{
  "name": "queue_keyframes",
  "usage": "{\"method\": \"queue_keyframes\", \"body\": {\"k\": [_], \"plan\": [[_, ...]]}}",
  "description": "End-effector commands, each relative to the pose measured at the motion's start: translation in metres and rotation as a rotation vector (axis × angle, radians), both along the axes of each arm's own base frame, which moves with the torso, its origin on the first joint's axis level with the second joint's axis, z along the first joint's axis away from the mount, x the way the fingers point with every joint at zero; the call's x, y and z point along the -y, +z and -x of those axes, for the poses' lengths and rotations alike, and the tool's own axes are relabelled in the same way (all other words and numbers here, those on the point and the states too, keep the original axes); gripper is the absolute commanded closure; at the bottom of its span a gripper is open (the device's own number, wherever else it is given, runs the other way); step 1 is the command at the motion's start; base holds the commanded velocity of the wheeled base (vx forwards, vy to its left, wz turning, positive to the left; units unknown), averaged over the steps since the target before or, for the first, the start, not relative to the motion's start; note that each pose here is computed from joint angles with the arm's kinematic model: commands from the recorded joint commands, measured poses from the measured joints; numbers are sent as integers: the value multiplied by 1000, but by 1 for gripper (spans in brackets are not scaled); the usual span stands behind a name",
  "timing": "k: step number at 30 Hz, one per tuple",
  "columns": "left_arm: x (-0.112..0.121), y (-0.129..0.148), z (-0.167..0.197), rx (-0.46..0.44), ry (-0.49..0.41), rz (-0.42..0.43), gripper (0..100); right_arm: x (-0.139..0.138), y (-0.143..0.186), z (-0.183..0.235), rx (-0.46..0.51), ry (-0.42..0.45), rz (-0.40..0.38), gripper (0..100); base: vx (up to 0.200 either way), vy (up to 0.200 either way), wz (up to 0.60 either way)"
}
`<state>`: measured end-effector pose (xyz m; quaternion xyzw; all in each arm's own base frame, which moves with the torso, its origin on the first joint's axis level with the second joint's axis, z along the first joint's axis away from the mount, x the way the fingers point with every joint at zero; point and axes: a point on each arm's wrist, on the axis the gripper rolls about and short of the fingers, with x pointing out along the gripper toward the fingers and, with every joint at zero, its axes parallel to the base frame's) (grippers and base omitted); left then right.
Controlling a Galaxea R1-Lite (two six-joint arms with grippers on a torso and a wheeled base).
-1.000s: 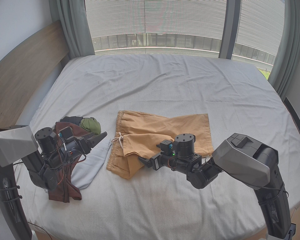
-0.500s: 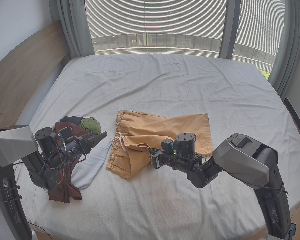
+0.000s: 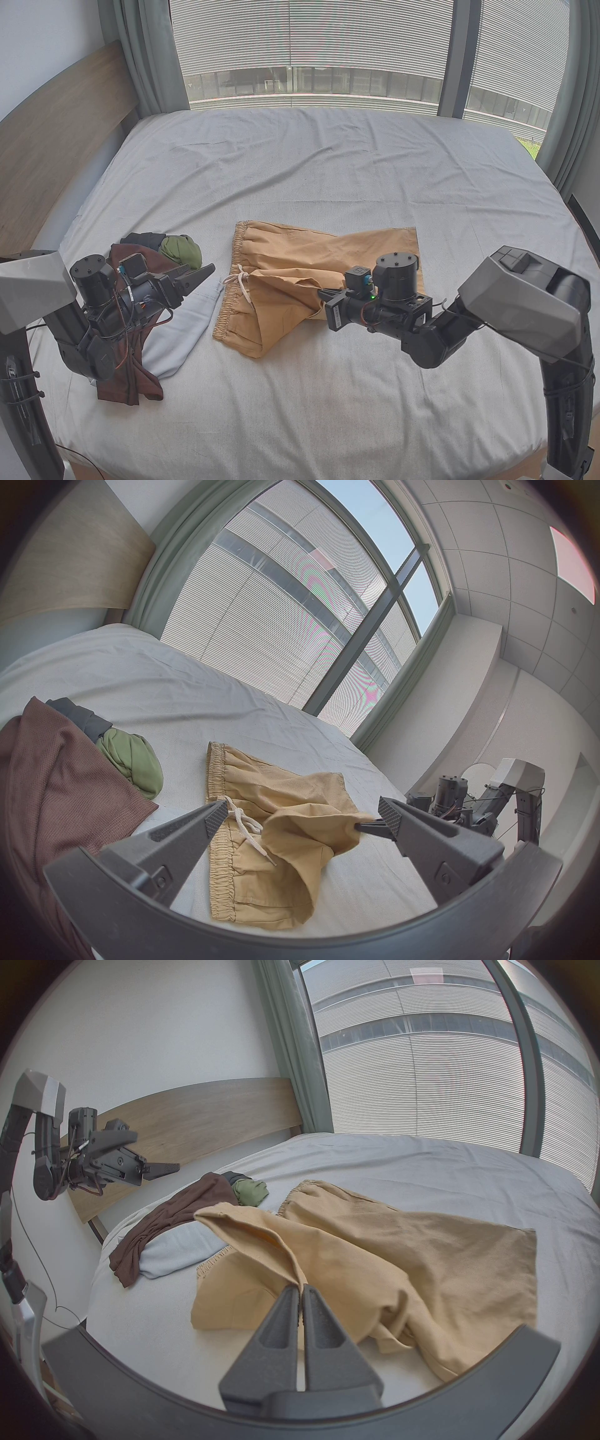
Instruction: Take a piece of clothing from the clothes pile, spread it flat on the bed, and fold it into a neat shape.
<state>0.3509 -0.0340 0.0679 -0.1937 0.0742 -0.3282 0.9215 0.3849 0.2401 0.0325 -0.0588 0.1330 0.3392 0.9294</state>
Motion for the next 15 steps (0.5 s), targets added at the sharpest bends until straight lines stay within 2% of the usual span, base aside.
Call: {"method": "queue_keyframes", "body": {"k": [1, 15], "plan": [[1, 1, 0, 2, -2, 2, 0, 30, 36, 10, 28, -46, -8, 100, 0, 0, 0], [2, 1, 0, 4, -5, 0, 0, 83, 69, 23, 53, -132, 32, 100, 0, 0, 0]]}}
